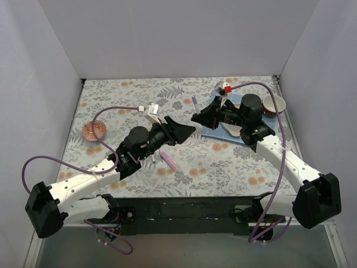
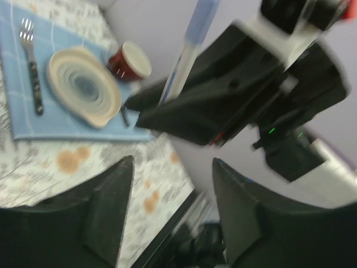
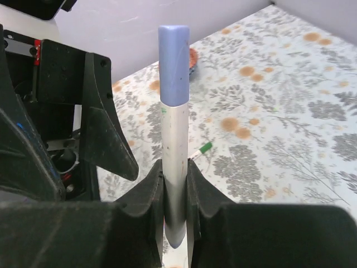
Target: Insert the pens into the pen caps
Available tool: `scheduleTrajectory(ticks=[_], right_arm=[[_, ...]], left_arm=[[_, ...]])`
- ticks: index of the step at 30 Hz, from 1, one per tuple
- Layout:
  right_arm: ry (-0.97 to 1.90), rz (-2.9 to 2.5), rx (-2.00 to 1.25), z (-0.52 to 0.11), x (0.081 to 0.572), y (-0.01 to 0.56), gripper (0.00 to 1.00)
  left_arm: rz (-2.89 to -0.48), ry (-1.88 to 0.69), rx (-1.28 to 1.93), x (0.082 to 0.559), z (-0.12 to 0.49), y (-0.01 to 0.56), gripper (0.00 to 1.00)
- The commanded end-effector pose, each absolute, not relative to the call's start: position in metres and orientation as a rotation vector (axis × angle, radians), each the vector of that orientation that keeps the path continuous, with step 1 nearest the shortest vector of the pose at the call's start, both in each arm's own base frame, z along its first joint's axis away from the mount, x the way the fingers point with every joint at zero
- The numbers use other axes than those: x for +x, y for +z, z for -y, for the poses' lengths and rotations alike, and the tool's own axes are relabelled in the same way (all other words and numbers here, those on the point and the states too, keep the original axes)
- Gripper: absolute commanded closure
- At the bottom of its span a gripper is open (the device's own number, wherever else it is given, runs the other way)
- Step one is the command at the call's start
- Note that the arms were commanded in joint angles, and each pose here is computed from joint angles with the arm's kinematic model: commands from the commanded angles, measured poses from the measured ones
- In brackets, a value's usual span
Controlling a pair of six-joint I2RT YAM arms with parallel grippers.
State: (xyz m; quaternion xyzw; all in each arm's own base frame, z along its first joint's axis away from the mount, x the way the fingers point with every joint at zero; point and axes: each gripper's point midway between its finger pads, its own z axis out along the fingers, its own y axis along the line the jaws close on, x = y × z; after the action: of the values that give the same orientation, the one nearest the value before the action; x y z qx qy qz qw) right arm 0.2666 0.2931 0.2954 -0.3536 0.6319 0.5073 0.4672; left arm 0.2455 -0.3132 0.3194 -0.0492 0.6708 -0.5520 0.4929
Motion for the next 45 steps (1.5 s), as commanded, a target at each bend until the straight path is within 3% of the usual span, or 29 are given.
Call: scheduleTrajectory(ticks=[1,2,8,10,19,29,32,38,40,42,45], right_arm=[[1.167,-1.49,-0.767,-0.282,0.264,0.3,0.99],[1.185,-1.591,-0.757,-0.281,0.254,0.265,0.99],[1.144,-1.937,-0.585,-0.284,0.224,0.173,0.99],[1.122,-2.052,-0.585,-0.298,0.209,0.144,0.99],[0.783,-2.354,-0.432,-0.314,0.227,0.078,0.99],[0.639,-2.567,-0.384,-0.33,0.223,0.025,0.98],[0.616,-2.6,-0.371,-0.331,0.22,0.021,0.87],[0.588,-2.555,-0.34,-0.323,0.224,0.06,0.51],[0.638,-2.517,-0.344,-0.323,0.222,0.084,0.24],[0.685,-2.484,-0.35,-0.324,0.219,0.102,0.09],[0.797,-2.333,-0.379,-0.322,0.216,0.159,0.08]], left_arm=[[-1.819,-1.233,0.087,0.229,0.311,0.306,0.33],[-1.787,-1.207,0.12,0.231,0.309,0.324,0.23],[-1.772,-0.938,0.082,0.251,0.272,0.34,0.14],[-1.746,-0.836,0.08,0.254,0.253,0.333,0.02],[-1.781,-0.494,0.054,0.259,0.193,0.263,0.02],[-1.78,-0.384,0.026,0.264,0.176,0.256,0.02],[-1.795,-0.363,0.028,0.265,0.174,0.252,0.02],[-1.785,-0.367,0.044,0.262,0.173,0.254,0.02],[-1.775,-0.388,0.051,0.261,0.176,0.256,0.02],[-1.764,-0.436,0.084,0.257,0.182,0.261,0.02],[-1.732,-0.564,0.18,0.245,0.201,0.272,0.02]])
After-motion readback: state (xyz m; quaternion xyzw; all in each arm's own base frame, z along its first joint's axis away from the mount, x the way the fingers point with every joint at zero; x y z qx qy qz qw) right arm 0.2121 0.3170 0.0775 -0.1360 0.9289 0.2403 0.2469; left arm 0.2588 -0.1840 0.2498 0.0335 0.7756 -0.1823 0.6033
